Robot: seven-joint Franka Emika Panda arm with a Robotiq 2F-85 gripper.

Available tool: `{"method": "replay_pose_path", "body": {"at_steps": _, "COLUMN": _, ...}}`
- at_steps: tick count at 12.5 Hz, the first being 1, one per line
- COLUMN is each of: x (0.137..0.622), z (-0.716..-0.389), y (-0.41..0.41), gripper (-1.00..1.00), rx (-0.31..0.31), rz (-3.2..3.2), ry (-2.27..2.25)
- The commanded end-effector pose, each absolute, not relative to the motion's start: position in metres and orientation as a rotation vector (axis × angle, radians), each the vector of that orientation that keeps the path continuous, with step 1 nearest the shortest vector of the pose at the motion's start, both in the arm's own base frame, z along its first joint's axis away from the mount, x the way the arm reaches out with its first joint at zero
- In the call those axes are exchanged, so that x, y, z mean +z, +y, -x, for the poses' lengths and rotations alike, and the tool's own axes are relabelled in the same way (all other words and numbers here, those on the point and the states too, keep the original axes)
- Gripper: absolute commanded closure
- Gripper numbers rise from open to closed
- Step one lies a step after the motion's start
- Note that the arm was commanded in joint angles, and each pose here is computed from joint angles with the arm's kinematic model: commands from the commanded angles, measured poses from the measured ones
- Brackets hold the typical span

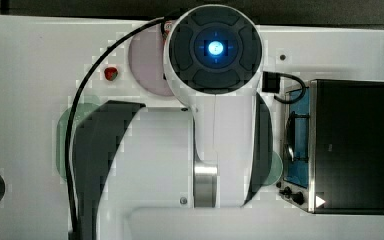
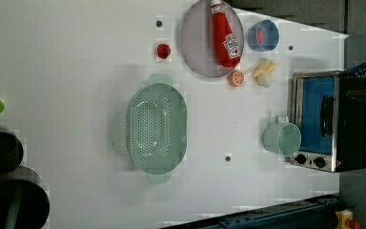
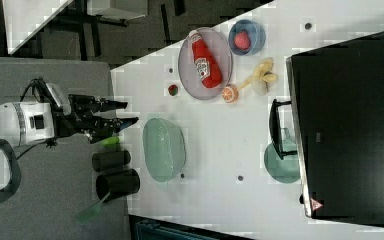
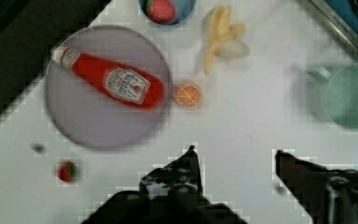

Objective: Drag strainer left to right.

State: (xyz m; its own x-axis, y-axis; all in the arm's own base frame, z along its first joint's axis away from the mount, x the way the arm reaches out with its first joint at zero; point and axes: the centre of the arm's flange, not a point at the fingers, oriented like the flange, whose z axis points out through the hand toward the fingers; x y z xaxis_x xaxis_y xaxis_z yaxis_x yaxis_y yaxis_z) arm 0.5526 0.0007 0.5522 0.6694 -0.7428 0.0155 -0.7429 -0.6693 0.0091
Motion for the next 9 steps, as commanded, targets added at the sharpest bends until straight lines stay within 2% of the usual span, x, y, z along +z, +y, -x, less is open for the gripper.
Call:
{"method": "replay_pose_path", "body": {"at_steps": 1, "x": 0.656, "z": -0.362, "y": -0.033, "gripper": -0.60, "rx": -0.002, "rz": -2.841, "ry": -1.363}}
{"method": "replay_pose_path", "body": {"at_steps": 3, "x": 0.655, "z": -0.363, "y": -0.032, "gripper": -0.99, "rx": -0.004, "rz": -2.842, "ry": -1.357}}
{"method": "replay_pose_path", "body": {"at_steps": 5, "x": 0.651, "z": -0.367, "y": -0.014, "gripper": -1.00, "rx": -0.013, "rz": -2.860, "ry": -1.312}}
{"method": "replay_pose_path", "body": {"at_steps": 9, "x": 0.617, "z": -0.393, "y": 0.072, "gripper": -1.00, "rx": 0.026, "rz": -2.897, "ry": -1.099}}
